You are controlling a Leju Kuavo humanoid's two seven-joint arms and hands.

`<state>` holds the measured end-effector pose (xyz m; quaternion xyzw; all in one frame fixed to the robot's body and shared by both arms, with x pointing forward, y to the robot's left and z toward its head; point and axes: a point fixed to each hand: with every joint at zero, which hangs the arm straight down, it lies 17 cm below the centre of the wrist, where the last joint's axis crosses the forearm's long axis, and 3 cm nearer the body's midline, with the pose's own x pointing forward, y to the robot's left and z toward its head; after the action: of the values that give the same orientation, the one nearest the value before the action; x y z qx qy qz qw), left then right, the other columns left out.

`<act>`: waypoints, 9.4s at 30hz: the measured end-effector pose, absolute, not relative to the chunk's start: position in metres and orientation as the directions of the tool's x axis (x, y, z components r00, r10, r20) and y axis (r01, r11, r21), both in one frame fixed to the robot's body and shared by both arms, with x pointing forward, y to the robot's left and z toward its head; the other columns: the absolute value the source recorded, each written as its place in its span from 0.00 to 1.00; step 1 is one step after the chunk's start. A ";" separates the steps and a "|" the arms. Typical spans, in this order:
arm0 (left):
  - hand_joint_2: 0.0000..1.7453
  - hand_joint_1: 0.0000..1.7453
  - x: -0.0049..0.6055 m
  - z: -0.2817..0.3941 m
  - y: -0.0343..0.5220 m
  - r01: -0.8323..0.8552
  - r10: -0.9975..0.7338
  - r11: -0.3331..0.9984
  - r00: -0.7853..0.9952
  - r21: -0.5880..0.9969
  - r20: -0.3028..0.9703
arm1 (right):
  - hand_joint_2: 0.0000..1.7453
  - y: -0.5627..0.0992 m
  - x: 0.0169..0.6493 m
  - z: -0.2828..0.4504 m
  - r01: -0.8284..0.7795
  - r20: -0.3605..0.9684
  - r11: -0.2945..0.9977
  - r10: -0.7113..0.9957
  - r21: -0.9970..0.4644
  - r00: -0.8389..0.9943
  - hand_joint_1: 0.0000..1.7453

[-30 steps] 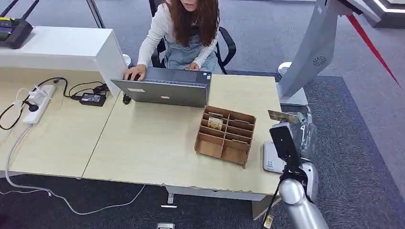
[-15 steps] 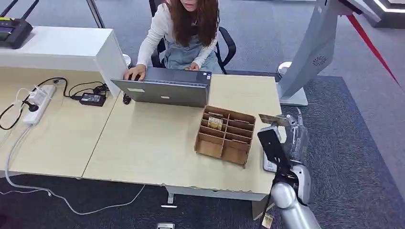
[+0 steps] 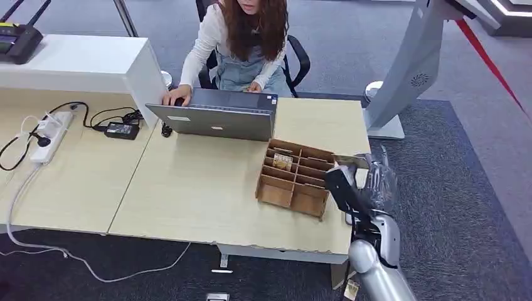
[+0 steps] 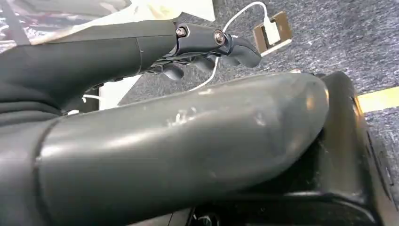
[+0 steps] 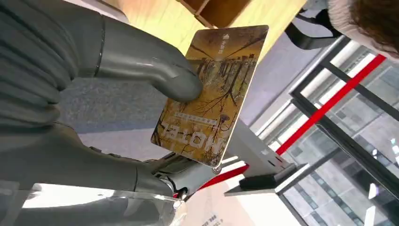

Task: Pass the card to the sensor for recognition and then transmit it.

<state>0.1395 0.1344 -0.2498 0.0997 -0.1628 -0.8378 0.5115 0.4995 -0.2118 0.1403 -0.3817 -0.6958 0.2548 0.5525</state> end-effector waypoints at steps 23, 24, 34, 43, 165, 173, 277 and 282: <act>0.00 0.00 0.140 -0.250 0.137 0.824 -0.889 -0.429 -0.457 0.371 -0.013 | 1.00 -0.246 0.506 0.089 0.203 0.540 0.518 0.839 -0.831 0.071 1.00; 0.00 0.00 0.140 -0.250 0.137 0.823 -0.889 -0.430 -0.458 0.371 -0.013 | 1.00 -0.249 0.507 0.091 0.215 0.541 0.516 0.838 -0.829 0.077 1.00; 0.00 0.00 0.139 -0.250 0.136 0.821 -0.885 -0.436 -0.465 0.370 -0.011 | 1.00 -0.285 0.526 0.138 0.284 0.451 0.408 0.886 -0.868 0.107 1.00; 0.00 0.00 0.140 -0.250 0.135 0.817 -0.884 -0.437 -0.467 0.375 -0.012 | 1.00 -0.307 0.526 0.184 0.368 0.356 0.295 0.928 -0.882 0.111 1.00; 0.00 0.00 0.139 -0.250 0.140 0.825 -0.890 -0.436 -0.456 0.359 -0.032 | 1.00 -0.220 0.547 0.204 0.300 0.137 0.118 0.990 -0.947 0.043 1.00; 0.00 0.00 0.139 -0.250 0.136 0.823 -0.886 -0.434 -0.464 0.367 -0.007 | 1.00 -0.187 0.545 0.279 0.439 0.131 0.143 0.990 -0.887 -0.057 1.00; 0.00 0.00 0.148 -0.249 0.143 0.832 -0.915 -0.384 -0.403 0.401 -0.040 | 1.00 -0.019 0.448 0.214 0.073 0.649 0.761 0.595 -0.645 -0.474 0.00; 0.00 0.00 0.152 -0.248 0.146 0.832 -0.926 -0.364 -0.372 0.419 -0.065 | 1.00 -0.054 0.425 0.191 0.006 0.771 0.862 0.456 -0.507 -0.445 0.00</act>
<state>0.1524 0.1462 -0.2479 0.1464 -0.1603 -0.8127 0.5407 0.4248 -0.0538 0.1906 -0.1409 -0.8204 0.2219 0.5078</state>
